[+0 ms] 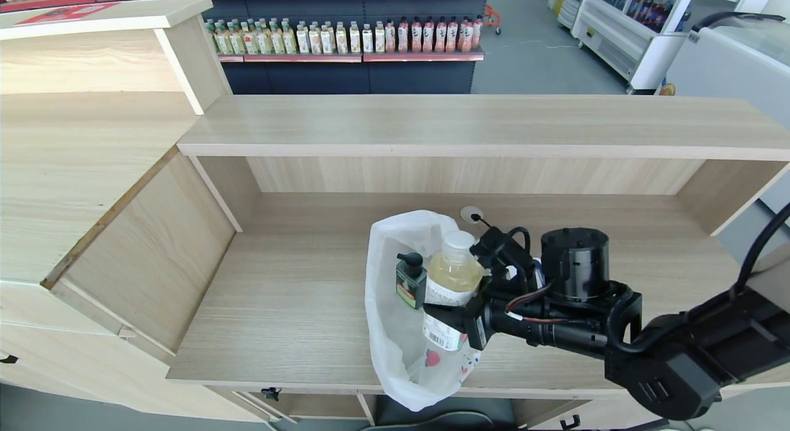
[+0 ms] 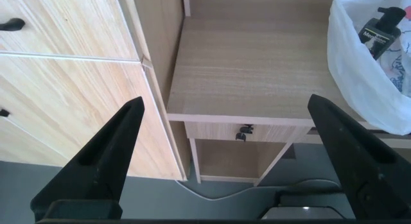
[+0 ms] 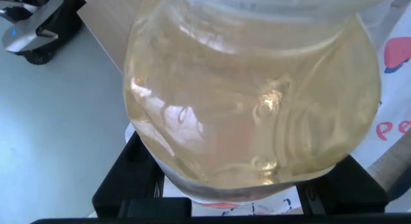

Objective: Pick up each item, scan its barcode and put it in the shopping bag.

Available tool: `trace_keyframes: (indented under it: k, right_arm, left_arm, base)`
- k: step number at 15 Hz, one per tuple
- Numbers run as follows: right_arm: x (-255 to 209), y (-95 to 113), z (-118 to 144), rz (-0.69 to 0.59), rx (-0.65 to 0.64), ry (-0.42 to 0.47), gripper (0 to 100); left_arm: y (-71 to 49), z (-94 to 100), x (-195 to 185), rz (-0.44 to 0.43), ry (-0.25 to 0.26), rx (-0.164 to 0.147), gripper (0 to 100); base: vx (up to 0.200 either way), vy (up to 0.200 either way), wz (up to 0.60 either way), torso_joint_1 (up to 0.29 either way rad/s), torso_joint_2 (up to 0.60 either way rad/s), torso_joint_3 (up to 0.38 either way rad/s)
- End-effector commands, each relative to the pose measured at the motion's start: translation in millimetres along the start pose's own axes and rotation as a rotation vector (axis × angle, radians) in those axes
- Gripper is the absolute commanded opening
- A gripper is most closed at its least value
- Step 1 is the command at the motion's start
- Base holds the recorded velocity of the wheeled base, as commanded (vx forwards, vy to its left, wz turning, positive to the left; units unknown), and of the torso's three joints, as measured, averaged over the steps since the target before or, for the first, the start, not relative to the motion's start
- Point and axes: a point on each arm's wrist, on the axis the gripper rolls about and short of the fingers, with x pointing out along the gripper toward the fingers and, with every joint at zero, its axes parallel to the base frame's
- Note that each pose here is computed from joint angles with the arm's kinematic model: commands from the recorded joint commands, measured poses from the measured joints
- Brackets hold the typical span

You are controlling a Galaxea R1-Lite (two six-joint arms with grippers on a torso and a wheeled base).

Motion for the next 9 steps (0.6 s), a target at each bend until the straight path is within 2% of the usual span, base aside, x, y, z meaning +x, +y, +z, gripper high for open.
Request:
trace_keyframes:
  k: [1,2,6,9]
  right_arm:
    - [21,2,-21,0.019,-0.027,0.010,0]
    - [30,1,-29,0.021,-0.063,-0.002,0]
    - [49,-4,-56,0.026,-0.194,0.046,0]
    - [69,-6,-62,0.025,-0.244,0.007,0]
  left_arm:
    - [0.0,0.0,0,0.000,0.000,0.000,100]
    - [0.0,0.0,0,0.000,0.000,0.000,100]
    - [0.0,0.0,0,0.000,0.000,0.000,100]
    - [0.0,0.0,0,0.000,0.000,0.000,100]
  base:
    - [0.000,0.000,0.00,0.000,0.00,0.000]
    - [0.000,0.000,0.00,0.000,0.00,0.000]
    - [0.000,0.000,0.00,0.000,0.00,0.000]
    - [0.000,0.000,0.00,0.000,0.00,0.000]
